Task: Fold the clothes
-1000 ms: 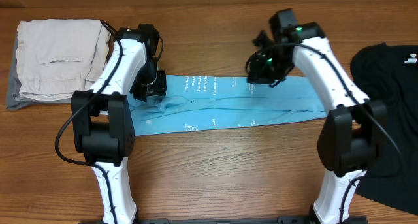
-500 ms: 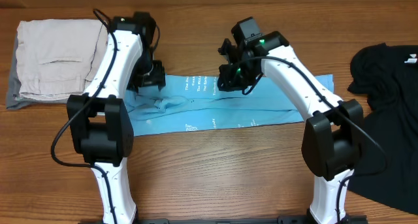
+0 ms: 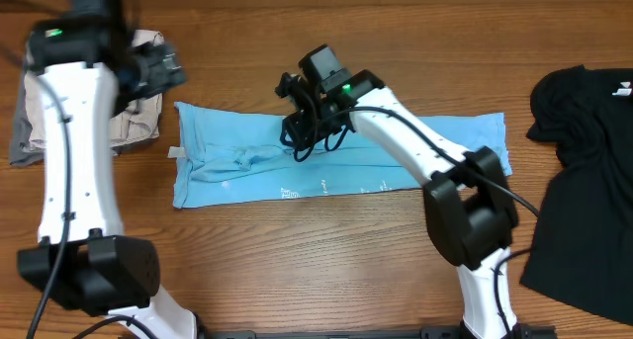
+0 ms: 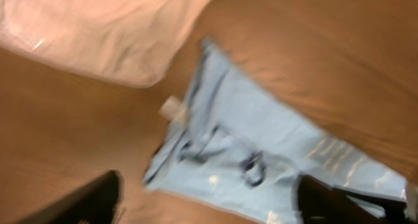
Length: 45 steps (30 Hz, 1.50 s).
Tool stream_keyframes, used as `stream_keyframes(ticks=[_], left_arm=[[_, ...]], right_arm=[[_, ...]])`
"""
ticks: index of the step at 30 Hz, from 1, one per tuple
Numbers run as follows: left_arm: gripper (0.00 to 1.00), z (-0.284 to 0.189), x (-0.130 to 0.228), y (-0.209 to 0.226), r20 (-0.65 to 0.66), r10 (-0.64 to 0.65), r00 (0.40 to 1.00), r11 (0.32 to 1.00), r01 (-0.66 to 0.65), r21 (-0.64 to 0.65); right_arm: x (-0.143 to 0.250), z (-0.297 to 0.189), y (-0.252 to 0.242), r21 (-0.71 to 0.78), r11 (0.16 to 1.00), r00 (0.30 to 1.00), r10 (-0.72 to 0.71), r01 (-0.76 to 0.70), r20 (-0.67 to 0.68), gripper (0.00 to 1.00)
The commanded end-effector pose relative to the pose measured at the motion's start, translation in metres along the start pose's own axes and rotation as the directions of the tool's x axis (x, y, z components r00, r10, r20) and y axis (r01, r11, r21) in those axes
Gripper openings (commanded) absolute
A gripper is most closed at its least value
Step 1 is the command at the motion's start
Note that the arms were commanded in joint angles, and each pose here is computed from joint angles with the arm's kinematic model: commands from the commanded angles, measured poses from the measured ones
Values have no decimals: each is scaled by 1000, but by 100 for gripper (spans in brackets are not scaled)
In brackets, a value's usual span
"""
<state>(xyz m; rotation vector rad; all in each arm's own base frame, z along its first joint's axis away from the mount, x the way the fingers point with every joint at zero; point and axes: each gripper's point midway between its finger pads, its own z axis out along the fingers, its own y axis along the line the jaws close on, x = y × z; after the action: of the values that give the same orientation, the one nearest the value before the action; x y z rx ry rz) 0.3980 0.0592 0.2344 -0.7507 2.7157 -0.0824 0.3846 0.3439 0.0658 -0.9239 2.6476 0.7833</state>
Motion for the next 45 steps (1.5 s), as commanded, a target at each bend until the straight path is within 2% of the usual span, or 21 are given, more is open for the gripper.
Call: stream_keyframes(ticks=[1,2,3,7,10,13,16,20,23,28,32,38,45], left_arm=[[65,14,19,3,-116,9,993,1000,-7,22],[59,19,25,4,-141,38,989,999,-36,19],[58,23,31,5,-161,77,984,997,-75,19],[70,47,62,2,-265,166,950,986,-164,28],[72,69,87,-9,-328,249,911,968,-224,112],[71,91,106,-18,-350,317,882,946,-267,182],[69,114,118,-15,-349,365,863,929,-312,200],[63,139,129,-11,-322,446,835,892,-386,236],[56,157,133,-8,-291,477,829,876,-420,238],[52,183,130,-10,-206,493,845,863,-446,236],[49,189,122,-13,-161,498,852,860,-463,215],[36,192,114,-7,-143,509,849,859,-490,148],[36,194,111,-8,-132,510,850,859,-494,137]], right_arm=[[10,27,13,-78,997,999,-25,22,-38,37],[10,29,17,-93,995,999,-31,28,-36,37],[9,30,19,-93,995,999,-37,34,-32,39],[4,30,23,-95,994,998,-54,52,-12,43],[2,28,18,-91,995,999,-38,37,-8,44],[2,23,6,-81,997,1000,-13,12,-7,44],[2,16,-11,-69,997,1000,27,-27,-4,44],[2,5,-36,-52,993,995,105,-104,7,44],[4,-1,-48,-42,990,990,138,-138,6,45],[7,-2,-51,-39,988,989,148,-148,-2,45],[8,-1,-49,-40,988,989,148,-148,-7,45],[8,-1,-49,-40,988,989,148,-148,-7,45],[9,-1,-49,-39,988,988,151,-151,-13,46]])
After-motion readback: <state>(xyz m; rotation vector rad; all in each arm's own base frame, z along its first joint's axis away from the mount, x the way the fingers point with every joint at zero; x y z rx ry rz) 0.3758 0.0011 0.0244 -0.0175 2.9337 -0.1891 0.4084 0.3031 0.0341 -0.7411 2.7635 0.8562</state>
